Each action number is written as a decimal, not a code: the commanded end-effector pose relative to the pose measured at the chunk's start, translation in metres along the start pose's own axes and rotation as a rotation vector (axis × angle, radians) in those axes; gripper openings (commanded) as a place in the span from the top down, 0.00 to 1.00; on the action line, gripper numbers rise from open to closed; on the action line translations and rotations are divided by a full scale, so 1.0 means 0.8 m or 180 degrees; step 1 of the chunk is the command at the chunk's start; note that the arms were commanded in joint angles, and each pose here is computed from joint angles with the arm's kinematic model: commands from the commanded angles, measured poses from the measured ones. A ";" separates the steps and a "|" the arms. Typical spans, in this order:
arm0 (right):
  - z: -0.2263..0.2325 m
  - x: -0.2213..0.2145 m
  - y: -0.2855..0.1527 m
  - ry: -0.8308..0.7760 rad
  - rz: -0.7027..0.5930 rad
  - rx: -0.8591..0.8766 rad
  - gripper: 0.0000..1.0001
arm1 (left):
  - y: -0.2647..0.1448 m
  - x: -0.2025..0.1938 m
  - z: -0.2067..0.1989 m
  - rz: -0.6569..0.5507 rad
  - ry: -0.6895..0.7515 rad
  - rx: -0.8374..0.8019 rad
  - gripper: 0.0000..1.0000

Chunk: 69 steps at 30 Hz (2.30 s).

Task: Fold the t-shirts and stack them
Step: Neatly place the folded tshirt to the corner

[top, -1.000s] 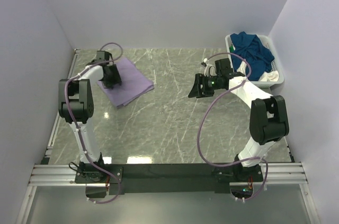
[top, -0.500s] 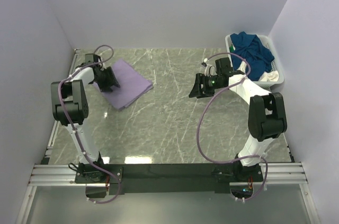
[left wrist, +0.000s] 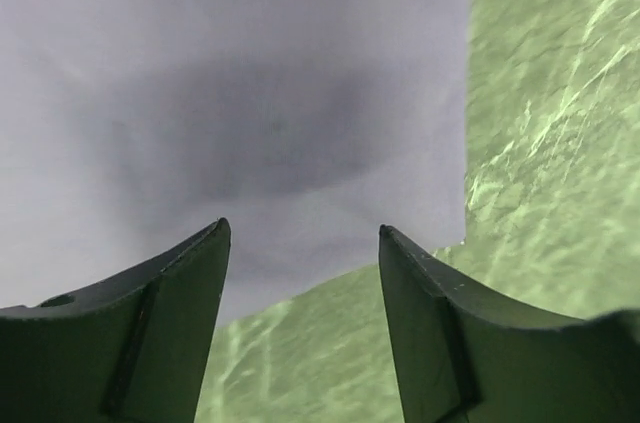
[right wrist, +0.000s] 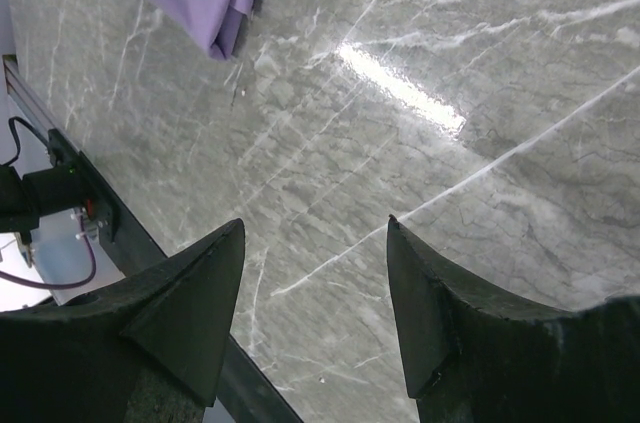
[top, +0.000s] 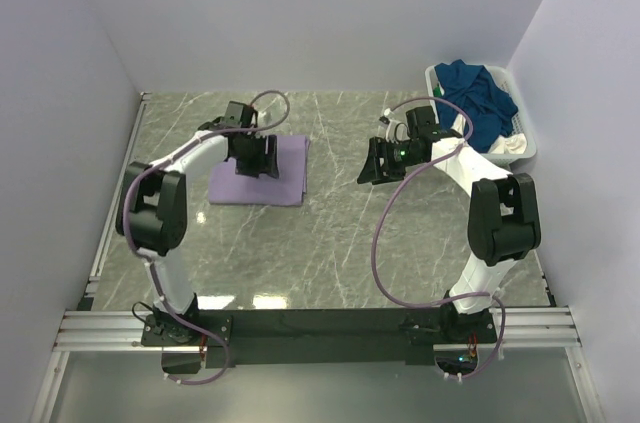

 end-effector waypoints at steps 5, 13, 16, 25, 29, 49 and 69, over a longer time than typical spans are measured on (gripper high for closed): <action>0.008 0.018 -0.011 -0.0104 -0.0114 0.0033 0.34 | -0.034 0.068 0.006 -0.0697 0.0744 0.0982 0.36; 0.001 0.018 -0.013 -0.0111 -0.0123 -0.0060 0.34 | 0.030 0.049 0.009 -0.0426 0.0528 0.0870 0.37; -0.004 0.016 -0.013 -0.0087 -0.0111 -0.0084 0.34 | 0.045 0.046 0.018 -0.0368 0.0488 0.0941 0.37; -0.011 0.014 -0.018 -0.0027 -0.0115 -0.0105 0.34 | 0.065 0.056 0.158 -0.0087 -0.0142 0.1281 0.40; -0.015 0.016 -0.022 -0.0015 -0.0132 -0.0120 0.34 | 0.059 0.077 0.220 -0.0101 -0.0075 0.1487 0.40; -0.025 0.018 -0.021 0.0049 -0.0107 -0.0128 0.34 | 0.033 0.164 0.366 -0.0236 0.0930 0.1620 0.36; 0.002 0.025 -0.048 -0.0100 -0.0237 -0.0065 0.34 | -0.131 0.083 0.260 -0.0467 0.0742 0.1028 0.25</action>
Point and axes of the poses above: each gripper's point midway between its finger pads, its own y axis out along the fingers, its own z axis along the line the jaws close on, x = y × z, the point moved 1 cm from there along -y, back along the fingers, and after that the axes turned 1 degree about y, right-handed, at the moved point
